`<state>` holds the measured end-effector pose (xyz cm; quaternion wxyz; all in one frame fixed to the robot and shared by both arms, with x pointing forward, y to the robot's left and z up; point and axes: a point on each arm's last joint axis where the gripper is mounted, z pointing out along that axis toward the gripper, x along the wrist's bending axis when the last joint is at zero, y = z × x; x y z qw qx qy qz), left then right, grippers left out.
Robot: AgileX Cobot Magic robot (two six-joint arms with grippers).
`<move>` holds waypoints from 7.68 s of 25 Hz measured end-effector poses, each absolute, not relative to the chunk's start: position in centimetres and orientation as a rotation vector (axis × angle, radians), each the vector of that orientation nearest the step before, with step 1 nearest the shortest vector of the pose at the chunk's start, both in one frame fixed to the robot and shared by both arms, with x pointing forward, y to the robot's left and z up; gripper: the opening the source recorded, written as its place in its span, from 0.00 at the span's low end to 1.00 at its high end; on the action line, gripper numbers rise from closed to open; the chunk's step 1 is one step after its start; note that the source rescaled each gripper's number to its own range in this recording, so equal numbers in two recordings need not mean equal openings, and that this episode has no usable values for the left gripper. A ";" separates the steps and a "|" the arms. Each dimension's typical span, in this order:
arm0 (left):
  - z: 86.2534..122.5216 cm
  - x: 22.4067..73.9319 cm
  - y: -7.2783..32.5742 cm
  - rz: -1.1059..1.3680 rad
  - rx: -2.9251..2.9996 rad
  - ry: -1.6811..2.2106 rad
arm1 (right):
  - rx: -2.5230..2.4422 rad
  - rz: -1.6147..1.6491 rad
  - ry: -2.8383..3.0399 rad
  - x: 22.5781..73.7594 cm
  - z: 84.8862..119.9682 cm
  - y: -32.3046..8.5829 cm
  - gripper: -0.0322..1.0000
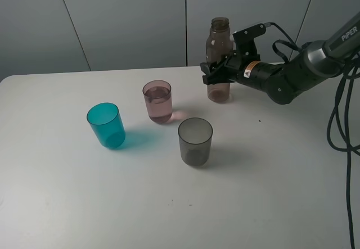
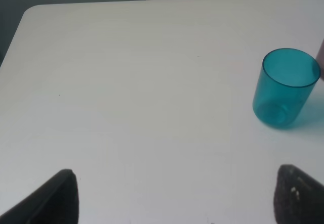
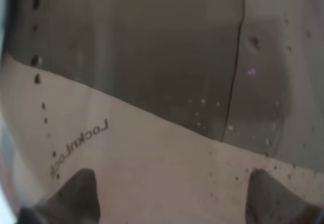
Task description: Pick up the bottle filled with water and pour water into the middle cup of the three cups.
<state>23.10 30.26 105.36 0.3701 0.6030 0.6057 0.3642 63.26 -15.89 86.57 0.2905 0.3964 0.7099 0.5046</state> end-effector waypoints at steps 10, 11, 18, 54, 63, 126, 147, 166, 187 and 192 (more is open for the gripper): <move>105.4 23.1 30.3 0.934 1.547 1.554 | 1.074 1.339 1.904 63.2 86.4 -15.9 0.03; 105.4 23.1 30.3 0.934 1.547 1.554 | 1.076 1.340 1.903 63.2 86.4 -15.9 0.03; 105.4 23.1 30.3 0.934 1.547 1.554 | 1.101 1.345 1.905 63.0 86.3 -16.0 0.89; 105.4 23.1 30.3 0.934 1.547 1.554 | 1.531 0.917 1.792 47.1 109.9 -25.4 1.00; 105.4 23.1 30.3 0.934 1.547 1.554 | 1.551 0.888 1.923 36.2 112.3 -27.1 1.00; 105.4 23.1 30.3 0.935 1.549 1.553 | 1.551 1.005 1.611 23.1 105.3 -29.4 1.00; 105.4 23.1 30.3 0.935 1.549 1.553 | 1.469 0.948 1.658 23.1 105.3 -29.5 1.00; 105.4 23.1 30.3 0.935 1.549 1.553 | 1.454 0.947 1.670 23.1 105.3 -29.5 1.00; 105.4 23.1 30.3 0.935 1.549 1.553 | 1.461 0.944 1.663 23.1 105.3 -29.5 1.00; 105.4 23.1 30.3 0.935 1.549 1.553 | 1.461 0.944 1.663 23.1 105.3 -29.5 1.00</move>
